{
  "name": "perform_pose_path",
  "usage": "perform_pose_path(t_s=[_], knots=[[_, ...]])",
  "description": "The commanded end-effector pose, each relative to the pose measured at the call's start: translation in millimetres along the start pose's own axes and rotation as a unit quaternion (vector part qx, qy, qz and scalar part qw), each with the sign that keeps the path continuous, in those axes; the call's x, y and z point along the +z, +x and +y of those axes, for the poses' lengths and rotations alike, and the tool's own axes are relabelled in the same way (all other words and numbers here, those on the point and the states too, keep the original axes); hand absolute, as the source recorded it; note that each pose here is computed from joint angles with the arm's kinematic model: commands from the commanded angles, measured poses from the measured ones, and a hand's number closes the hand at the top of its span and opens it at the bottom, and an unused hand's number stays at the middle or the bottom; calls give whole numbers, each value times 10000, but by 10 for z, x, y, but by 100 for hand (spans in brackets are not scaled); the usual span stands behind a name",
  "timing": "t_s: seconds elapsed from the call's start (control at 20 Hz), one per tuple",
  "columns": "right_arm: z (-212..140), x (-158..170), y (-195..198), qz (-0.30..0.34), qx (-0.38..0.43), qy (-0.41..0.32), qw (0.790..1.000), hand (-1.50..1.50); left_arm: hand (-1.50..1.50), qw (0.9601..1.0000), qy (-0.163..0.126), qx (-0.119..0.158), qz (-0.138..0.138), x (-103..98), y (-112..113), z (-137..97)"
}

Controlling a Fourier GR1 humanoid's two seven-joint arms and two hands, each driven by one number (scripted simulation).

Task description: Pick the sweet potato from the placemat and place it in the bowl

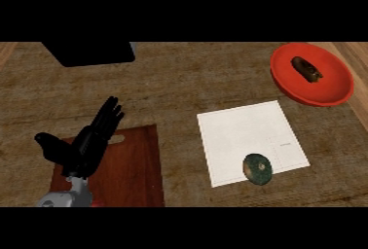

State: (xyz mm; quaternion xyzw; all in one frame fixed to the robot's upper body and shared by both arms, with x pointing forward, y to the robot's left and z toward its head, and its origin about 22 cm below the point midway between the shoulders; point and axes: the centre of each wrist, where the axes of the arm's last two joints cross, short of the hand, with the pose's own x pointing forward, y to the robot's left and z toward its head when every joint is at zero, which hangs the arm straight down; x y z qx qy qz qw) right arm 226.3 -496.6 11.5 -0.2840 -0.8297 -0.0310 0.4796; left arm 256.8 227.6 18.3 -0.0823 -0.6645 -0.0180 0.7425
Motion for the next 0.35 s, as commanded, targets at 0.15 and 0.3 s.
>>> perform_pose_path(t_s=[0.15,0.3], knots=[[-408,1553,130,470,14,192,9987,150,0,10000,33,55,13,119,-29,123],[-205,2213,254,858,-167,632,9942,150,0,10000,8,-33,-40,71,12,68]])
